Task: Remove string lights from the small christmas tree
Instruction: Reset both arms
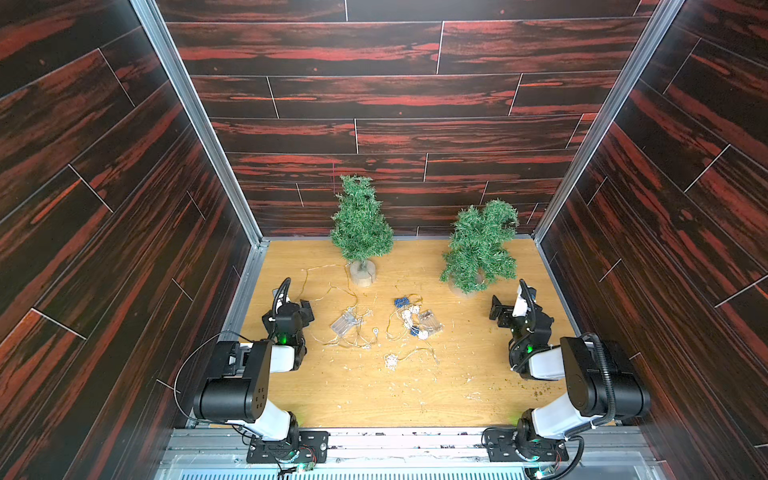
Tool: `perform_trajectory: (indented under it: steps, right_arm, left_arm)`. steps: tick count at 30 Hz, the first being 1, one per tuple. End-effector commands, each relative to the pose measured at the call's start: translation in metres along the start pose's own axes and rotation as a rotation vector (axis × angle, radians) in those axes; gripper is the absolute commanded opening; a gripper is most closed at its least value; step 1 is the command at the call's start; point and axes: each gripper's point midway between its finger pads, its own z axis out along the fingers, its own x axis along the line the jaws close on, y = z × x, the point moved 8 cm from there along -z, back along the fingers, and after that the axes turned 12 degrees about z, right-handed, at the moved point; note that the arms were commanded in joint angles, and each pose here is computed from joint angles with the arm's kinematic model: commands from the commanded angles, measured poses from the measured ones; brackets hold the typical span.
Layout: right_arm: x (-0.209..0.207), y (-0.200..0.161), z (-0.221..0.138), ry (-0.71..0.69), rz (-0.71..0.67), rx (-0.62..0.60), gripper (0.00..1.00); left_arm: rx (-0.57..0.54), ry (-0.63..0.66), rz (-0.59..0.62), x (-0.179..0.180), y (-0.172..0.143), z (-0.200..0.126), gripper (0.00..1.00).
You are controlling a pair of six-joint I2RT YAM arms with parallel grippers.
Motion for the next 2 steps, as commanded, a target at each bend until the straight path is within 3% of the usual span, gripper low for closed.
perform_trajectory:
  steps: [1, 2]
  right_arm:
    - [0.0012, 0.0066, 0.0014, 0.013, 0.005, -0.025, 0.99]
    - [0.0011, 0.0065, 0.0014, 0.012, 0.005, -0.024, 0.99]
  left_arm:
    - [-0.043, -0.002, -0.006, 0.0007, 0.0159, 0.0001, 1.0]
    - [-0.044, -0.003, -0.007, 0.0006, 0.0159, -0.0001, 1.0]
